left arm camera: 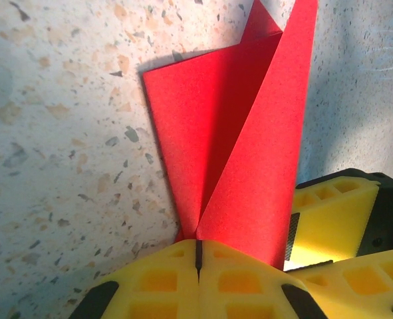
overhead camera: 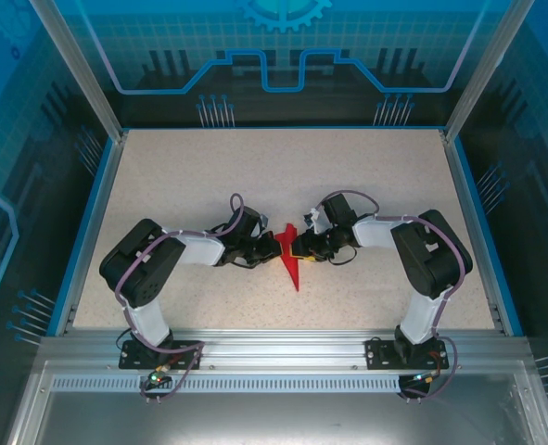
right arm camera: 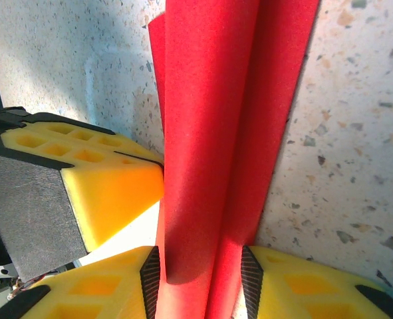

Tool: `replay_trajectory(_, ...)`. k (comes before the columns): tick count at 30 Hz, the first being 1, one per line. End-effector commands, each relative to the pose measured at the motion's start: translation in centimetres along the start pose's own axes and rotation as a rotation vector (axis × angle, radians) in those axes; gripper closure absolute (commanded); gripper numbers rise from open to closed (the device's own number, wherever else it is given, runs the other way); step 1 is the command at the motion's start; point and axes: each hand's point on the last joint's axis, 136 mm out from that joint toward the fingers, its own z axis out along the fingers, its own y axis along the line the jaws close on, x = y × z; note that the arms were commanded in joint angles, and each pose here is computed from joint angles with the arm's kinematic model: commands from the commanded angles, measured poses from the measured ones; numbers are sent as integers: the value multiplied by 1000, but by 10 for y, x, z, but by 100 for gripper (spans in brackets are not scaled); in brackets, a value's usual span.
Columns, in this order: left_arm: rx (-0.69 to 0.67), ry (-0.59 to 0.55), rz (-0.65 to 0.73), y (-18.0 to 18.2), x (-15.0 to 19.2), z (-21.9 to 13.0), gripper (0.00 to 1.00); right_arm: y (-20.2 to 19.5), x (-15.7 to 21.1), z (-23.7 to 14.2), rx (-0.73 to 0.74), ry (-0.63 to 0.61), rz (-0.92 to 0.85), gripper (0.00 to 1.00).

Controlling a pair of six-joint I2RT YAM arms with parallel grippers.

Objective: Fold a paper plane with a square sheet of paper (fold left side to right side)

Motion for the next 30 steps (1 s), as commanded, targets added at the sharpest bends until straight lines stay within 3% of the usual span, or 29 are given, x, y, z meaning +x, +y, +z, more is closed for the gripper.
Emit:
replay_trajectory(1,-32,3,2,12,-1,3,100,-4,5,-3,19,6,-6,59)
replay_trajectory(6,-43,6,-2,16,0,6,100,0,-1,-22,30,-35,-26,46)
replay_trajectory(9,-38,7,-1,14,-2,8,100,0,1,-30,37,-40,-32,45)
replay_trajectory(12,-33,6,2,12,-3,8,100,6,7,-34,15,-34,-42,48)
replay_trajectory(19,-41,6,9,11,-4,7,100,34,34,-34,-127,53,-60,67)
replay_trajectory(30,-45,-2,17,7,-8,6,100,46,64,-14,-180,136,-65,67)
